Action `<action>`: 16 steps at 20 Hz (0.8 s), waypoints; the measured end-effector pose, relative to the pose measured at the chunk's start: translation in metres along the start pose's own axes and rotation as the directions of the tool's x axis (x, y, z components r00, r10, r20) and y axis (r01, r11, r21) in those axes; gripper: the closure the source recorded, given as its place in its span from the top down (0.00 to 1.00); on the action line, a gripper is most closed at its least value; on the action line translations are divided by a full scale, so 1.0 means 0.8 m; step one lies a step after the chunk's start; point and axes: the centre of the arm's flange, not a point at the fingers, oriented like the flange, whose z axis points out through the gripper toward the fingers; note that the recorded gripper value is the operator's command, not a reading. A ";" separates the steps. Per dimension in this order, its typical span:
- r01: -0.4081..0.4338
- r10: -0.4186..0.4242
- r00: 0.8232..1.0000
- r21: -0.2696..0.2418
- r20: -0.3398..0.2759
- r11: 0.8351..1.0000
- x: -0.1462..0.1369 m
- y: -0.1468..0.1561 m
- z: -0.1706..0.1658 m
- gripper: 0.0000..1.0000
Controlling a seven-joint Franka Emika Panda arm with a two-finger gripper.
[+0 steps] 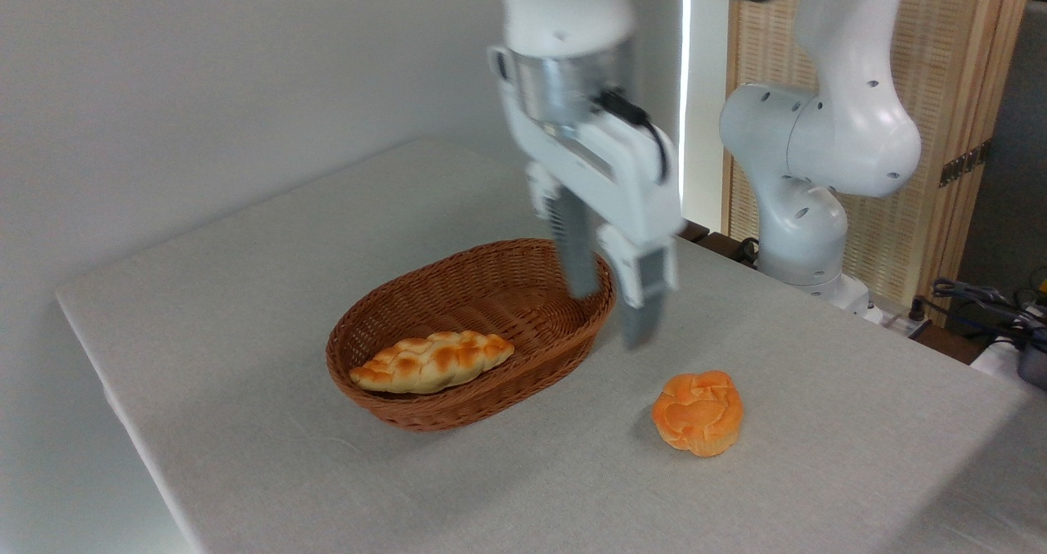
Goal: Put bread into the basket
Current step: 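Move the open gripper from above the basket toward the orange bun, then lower the gripper onto the round orange bun and close on it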
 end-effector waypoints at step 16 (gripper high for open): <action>-0.219 0.229 0.960 -0.078 0.159 0.973 -0.007 0.035 0.164 0.61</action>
